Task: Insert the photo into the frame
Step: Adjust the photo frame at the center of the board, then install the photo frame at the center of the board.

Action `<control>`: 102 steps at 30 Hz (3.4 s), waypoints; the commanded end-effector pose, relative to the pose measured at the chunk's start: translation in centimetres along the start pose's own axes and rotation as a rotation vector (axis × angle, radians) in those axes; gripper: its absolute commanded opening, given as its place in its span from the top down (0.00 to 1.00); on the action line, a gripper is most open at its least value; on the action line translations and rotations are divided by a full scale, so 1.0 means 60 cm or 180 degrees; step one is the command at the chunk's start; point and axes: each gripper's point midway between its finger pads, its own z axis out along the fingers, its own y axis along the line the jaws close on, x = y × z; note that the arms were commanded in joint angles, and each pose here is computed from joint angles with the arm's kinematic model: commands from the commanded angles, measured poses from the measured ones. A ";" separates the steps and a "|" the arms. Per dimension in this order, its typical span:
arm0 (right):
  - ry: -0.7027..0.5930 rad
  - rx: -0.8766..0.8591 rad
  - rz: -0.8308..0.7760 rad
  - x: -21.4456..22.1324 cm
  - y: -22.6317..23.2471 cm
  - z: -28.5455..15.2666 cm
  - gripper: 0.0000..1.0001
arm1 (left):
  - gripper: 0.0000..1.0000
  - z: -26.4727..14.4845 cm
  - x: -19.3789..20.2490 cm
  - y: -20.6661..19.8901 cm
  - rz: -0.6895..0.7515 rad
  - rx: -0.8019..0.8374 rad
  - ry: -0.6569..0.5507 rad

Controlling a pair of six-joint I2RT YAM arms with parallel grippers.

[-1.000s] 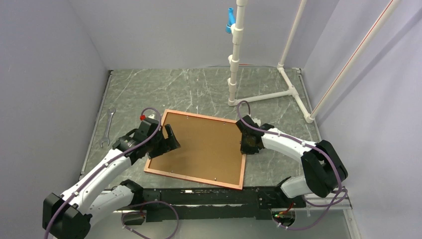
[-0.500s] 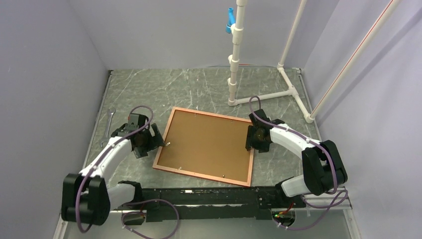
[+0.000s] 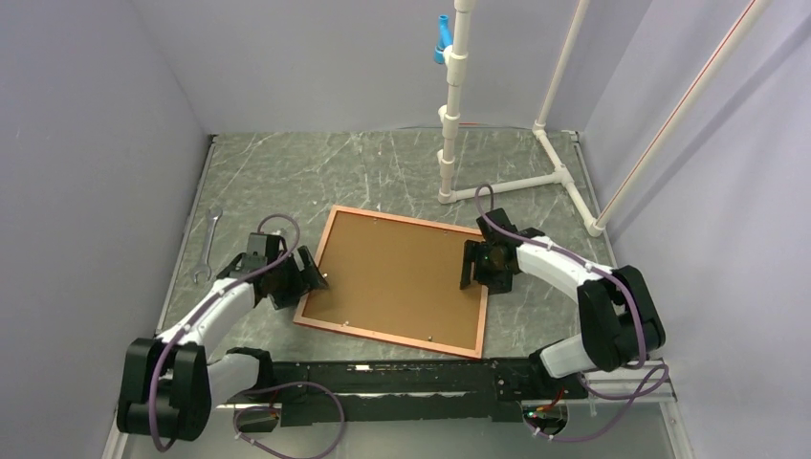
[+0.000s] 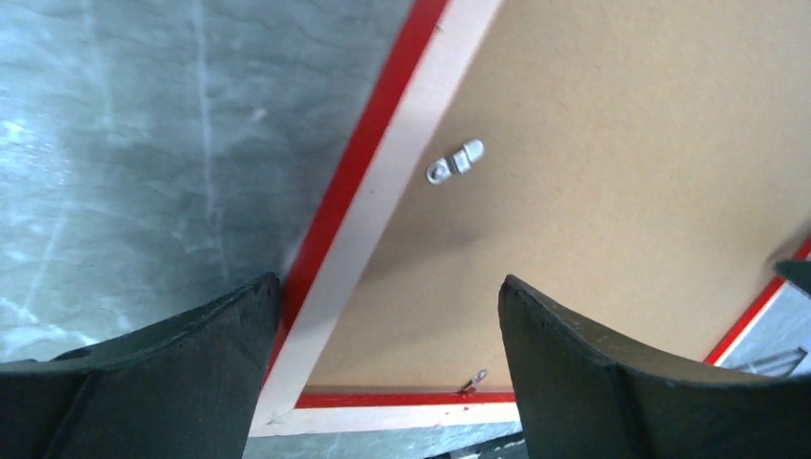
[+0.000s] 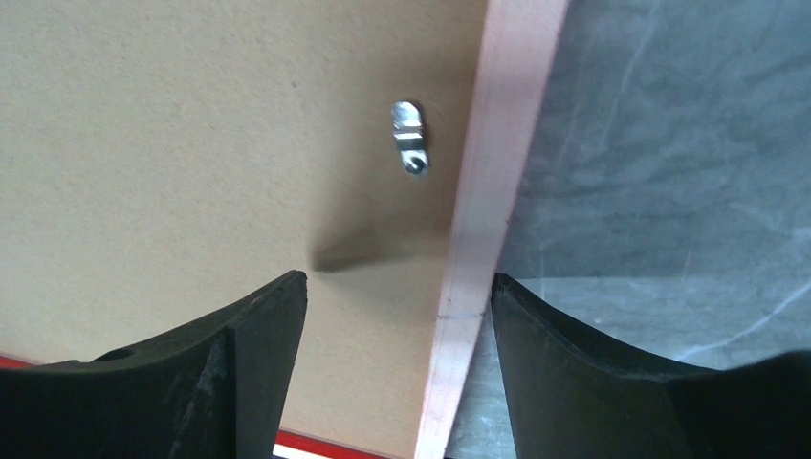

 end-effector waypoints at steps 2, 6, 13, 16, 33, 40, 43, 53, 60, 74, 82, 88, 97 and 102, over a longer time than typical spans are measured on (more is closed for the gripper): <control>-0.0136 -0.0209 -0.0130 -0.054 0.042 -0.001 0.27 | 0.12 0.005 0.082 -0.007 -0.0076 0.0267 0.0345; -0.0153 -0.0127 -0.0211 -0.079 0.048 0.004 0.27 | 0.14 0.002 0.125 -0.021 -0.0113 0.0433 0.0433; -0.0181 0.0138 -0.0214 -0.093 0.029 0.018 0.18 | 0.13 -0.009 0.169 -0.015 -0.0089 0.0282 0.0387; -0.0254 0.0280 -0.0193 -0.103 0.014 0.016 0.11 | 0.10 -0.017 0.154 -0.001 -0.0099 0.0109 0.0226; -0.0145 -0.0240 -0.0126 -0.135 0.047 0.028 0.10 | 0.06 0.026 0.050 -0.063 0.0521 0.0032 0.0153; 0.0009 -0.0433 -0.0263 -0.069 0.071 0.023 0.10 | 0.08 0.019 0.095 -0.047 0.0495 0.0114 0.0232; 0.0065 -0.0481 -0.0313 -0.035 0.079 0.016 0.10 | 0.09 0.006 0.116 -0.030 0.0396 0.0060 0.0239; 0.0047 -0.0210 -0.0298 0.023 0.063 0.014 0.09 | 0.09 -0.031 0.141 0.008 0.0049 0.0016 -0.0011; -0.0184 0.0249 -0.0290 -0.034 0.029 0.014 0.10 | 0.06 -0.036 0.125 0.013 0.0166 -0.0243 0.0011; -0.0189 0.0354 -0.0217 -0.076 0.004 0.021 0.27 | 0.07 -0.014 0.129 0.017 0.0339 -0.0346 0.0172; -0.0112 0.0441 -0.0186 -0.066 -0.023 0.033 0.63 | 0.08 -0.016 0.131 0.021 0.0350 -0.0370 0.0186; -0.0126 0.0531 -0.0164 -0.066 -0.036 0.034 0.88 | 0.08 -0.014 0.131 0.022 0.0342 -0.0384 0.0187; -0.0190 0.0418 -0.0154 -0.073 -0.027 0.016 1.00 | 0.07 -0.014 0.132 0.024 0.0352 -0.0388 0.0185; -0.0354 0.0171 -0.0080 -0.091 -0.008 -0.020 0.51 | 0.07 -0.019 0.128 0.023 0.0390 -0.0427 0.0187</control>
